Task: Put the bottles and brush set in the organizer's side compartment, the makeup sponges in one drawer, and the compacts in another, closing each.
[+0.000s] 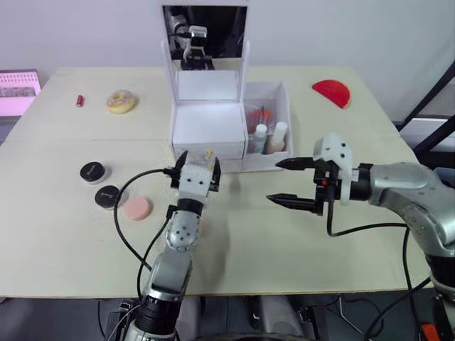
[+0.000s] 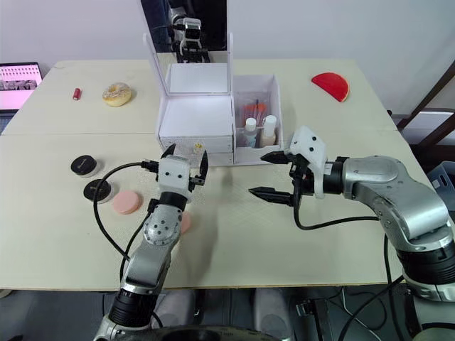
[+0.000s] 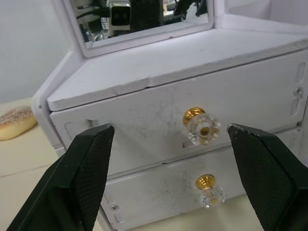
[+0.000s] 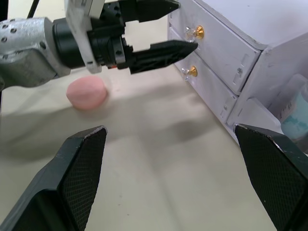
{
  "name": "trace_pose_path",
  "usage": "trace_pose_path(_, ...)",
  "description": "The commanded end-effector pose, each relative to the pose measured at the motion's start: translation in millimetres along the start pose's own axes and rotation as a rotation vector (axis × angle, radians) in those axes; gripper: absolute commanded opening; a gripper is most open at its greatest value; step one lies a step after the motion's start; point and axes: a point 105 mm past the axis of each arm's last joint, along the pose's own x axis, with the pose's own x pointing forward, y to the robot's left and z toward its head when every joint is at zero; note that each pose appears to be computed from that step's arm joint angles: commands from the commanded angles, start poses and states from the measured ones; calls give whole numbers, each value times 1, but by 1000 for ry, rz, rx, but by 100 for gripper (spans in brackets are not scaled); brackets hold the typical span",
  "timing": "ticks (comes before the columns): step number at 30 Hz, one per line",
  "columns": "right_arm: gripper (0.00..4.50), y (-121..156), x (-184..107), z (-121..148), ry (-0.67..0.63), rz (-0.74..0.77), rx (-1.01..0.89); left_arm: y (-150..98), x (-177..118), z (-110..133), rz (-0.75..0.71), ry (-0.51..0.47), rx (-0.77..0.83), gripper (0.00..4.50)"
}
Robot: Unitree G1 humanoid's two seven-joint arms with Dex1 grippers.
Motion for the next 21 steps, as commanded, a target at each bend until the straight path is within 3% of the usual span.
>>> trace_pose_path(1, 450, -1, -1, 12, -30, 2, -49, -11, -1, 18, 15, -63, -48, 393)
trace_pose_path(9, 450, -1, 1, 10, -28, 11, -51, -12, 0, 29, 0, -125, -84, 393)
trace_pose_path(21, 450, 0, -1, 12, -40, -8, -53, -17, 4, 25, -48, -120, -82, 393)
